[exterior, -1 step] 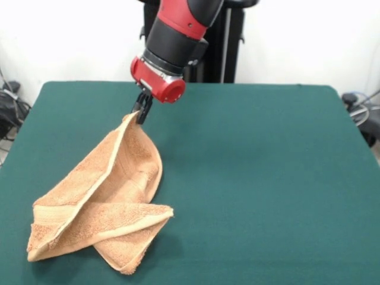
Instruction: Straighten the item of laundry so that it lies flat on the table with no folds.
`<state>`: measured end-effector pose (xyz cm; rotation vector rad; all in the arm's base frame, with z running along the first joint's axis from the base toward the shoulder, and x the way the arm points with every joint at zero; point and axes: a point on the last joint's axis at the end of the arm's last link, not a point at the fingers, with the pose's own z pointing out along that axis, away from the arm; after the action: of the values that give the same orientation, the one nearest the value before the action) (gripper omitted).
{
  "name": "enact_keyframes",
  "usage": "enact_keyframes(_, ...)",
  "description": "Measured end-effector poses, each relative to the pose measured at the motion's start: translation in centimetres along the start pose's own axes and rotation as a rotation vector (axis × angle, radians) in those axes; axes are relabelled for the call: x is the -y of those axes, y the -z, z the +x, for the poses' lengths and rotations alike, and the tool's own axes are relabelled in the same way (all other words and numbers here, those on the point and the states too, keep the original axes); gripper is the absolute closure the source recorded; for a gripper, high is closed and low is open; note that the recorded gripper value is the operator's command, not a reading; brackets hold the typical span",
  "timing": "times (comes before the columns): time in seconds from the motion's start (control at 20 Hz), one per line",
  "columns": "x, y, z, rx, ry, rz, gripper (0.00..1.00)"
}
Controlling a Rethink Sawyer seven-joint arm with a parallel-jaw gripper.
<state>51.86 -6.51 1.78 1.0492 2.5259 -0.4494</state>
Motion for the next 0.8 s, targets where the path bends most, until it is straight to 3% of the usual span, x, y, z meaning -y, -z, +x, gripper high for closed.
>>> enact_keyframes(0.4,-2.8,1.4,0.8,0.025,-0.071,0.007,1.00)
enact_keyframes(0.8,-5.2,3.2,3.5,0.068,-0.260,0.055,1.00)
